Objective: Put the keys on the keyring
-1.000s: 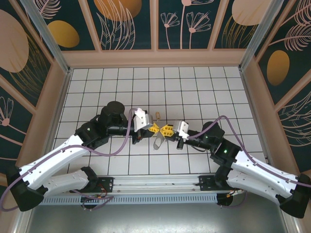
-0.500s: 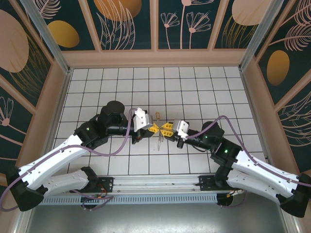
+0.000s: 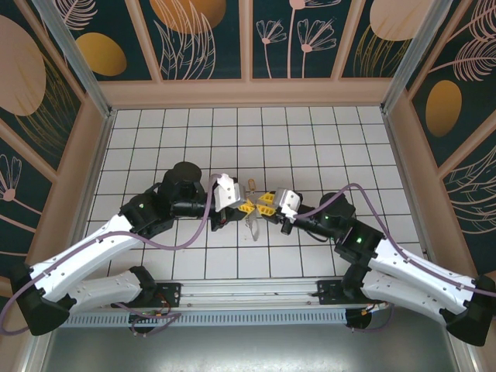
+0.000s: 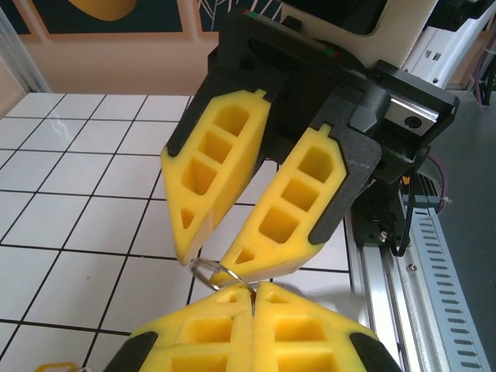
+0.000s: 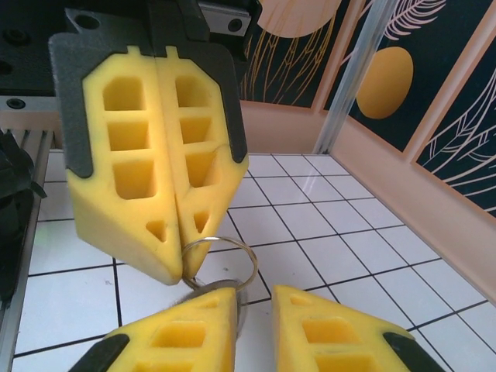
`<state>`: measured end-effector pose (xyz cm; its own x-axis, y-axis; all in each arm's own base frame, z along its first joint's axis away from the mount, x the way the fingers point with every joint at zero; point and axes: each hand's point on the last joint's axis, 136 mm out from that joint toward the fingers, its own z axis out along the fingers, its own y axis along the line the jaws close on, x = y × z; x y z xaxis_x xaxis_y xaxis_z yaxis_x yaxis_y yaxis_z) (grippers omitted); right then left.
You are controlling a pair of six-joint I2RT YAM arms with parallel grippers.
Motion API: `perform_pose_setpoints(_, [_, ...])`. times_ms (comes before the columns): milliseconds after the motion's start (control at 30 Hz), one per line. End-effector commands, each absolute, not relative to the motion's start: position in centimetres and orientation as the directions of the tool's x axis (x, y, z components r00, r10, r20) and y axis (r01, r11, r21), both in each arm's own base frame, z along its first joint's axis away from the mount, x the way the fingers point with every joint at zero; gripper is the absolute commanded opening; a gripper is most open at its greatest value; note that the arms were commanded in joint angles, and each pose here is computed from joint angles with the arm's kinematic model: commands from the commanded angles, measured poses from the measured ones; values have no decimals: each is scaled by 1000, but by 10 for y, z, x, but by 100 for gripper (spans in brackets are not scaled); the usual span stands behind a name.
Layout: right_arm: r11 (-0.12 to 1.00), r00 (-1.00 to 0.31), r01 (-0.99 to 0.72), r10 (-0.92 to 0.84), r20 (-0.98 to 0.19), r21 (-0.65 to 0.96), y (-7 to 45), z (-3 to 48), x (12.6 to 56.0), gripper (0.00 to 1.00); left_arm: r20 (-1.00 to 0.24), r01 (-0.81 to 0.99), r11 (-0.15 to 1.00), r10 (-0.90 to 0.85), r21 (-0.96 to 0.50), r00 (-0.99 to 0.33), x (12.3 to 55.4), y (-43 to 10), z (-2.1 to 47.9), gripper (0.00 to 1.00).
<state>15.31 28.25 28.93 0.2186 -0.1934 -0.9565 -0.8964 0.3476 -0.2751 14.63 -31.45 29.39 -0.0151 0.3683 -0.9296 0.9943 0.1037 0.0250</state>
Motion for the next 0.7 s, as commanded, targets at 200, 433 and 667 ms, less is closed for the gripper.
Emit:
perform_pose_setpoints(200, [321, 265, -894, -180, -947, -311, 287, 307, 150, 23, -927, 995, 86, 374, 54, 18, 142, -318, 301, 0])
perform_pose_setpoints(433, [283, 274, -907, -168, -947, -312, 288, 307, 142, 32, -923, 995, 86, 383, 52, 15, 144, -320, 298, 0])
perform_pose_setpoints(667, [219, 287, -924, -141, -948, -312, 294, 306, 130, 35, -924, 996, 83, 381, 44, 9, 143, -320, 298, 0])
